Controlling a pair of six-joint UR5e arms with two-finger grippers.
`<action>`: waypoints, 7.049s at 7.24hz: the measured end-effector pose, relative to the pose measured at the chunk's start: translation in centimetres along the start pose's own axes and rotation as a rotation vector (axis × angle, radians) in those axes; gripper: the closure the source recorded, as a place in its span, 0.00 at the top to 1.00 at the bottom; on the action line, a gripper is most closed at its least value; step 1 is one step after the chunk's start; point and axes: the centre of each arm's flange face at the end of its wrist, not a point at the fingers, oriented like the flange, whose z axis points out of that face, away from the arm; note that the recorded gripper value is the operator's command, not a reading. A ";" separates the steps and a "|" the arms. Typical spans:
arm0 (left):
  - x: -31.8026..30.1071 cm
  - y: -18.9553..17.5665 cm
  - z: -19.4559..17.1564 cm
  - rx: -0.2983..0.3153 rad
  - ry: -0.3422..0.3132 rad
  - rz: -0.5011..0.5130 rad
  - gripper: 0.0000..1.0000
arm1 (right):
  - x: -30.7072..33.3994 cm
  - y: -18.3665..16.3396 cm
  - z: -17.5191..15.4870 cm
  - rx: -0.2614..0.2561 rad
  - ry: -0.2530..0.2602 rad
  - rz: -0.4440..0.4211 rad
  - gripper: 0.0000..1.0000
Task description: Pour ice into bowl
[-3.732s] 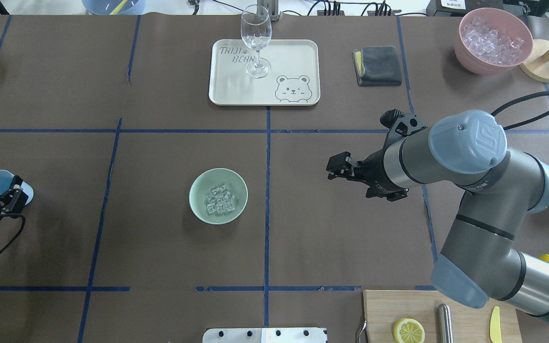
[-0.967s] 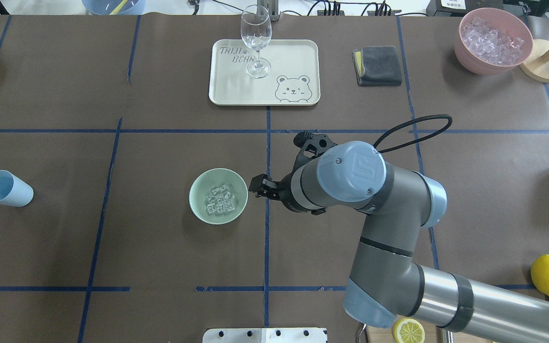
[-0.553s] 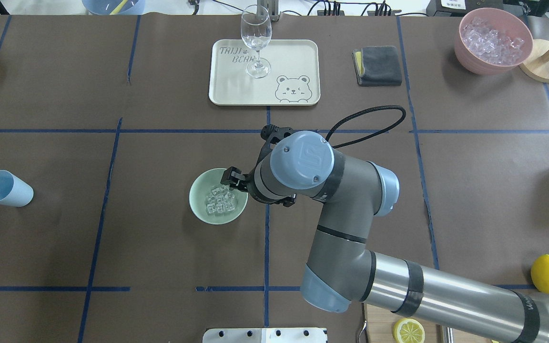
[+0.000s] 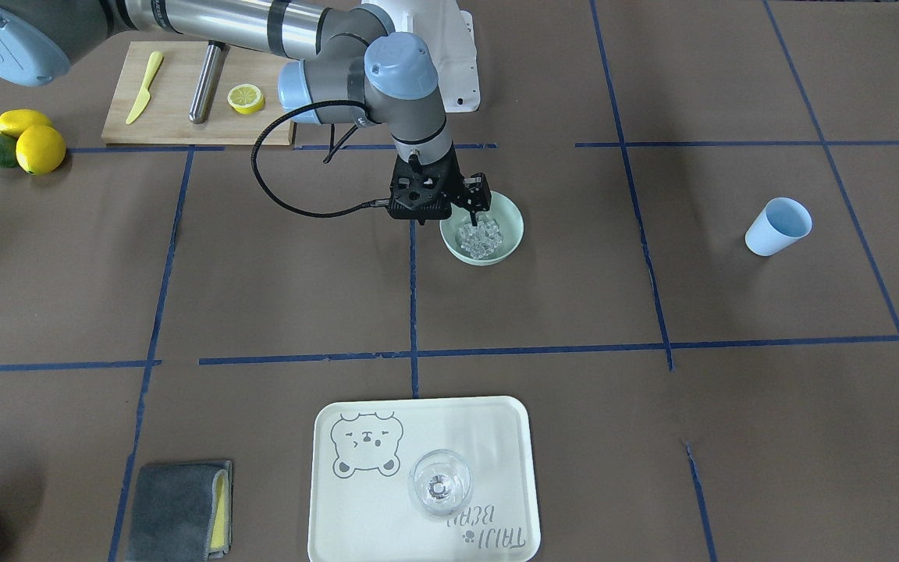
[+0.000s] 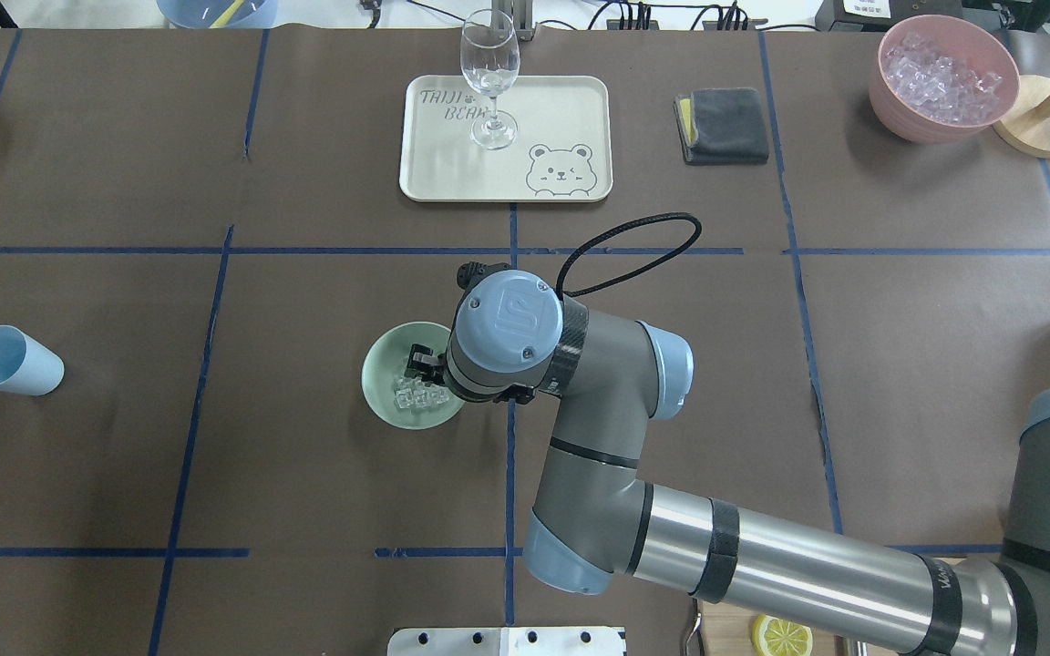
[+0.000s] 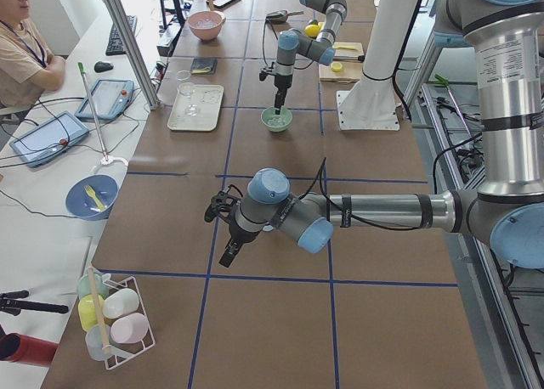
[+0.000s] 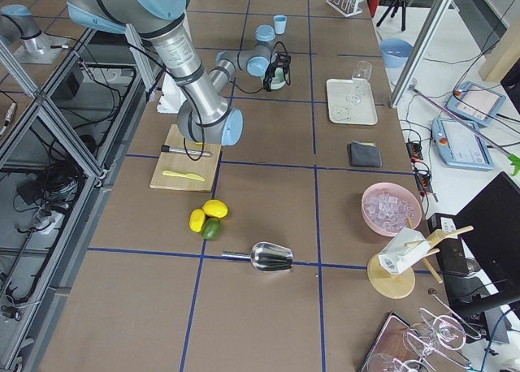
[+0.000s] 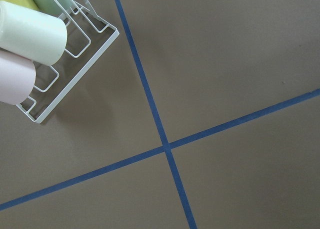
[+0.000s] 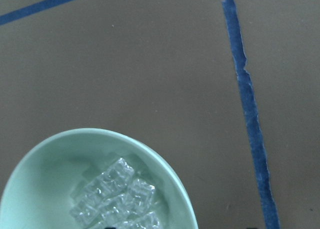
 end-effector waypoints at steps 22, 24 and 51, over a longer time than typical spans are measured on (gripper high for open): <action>1.0 0.6 -2.0 0.018 0.013 -0.002 1.00 | 54.8 -12.0 -12.0 -0.095 0.063 0.015 1.00; 1.1 0.6 -2.0 0.019 0.014 -0.003 1.00 | 55.0 -12.1 -12.3 -0.091 0.062 0.020 1.00; -0.6 -4.5 -4.1 -0.327 0.200 -0.136 1.00 | 73.5 -26.6 -28.4 -0.161 0.135 -0.418 1.00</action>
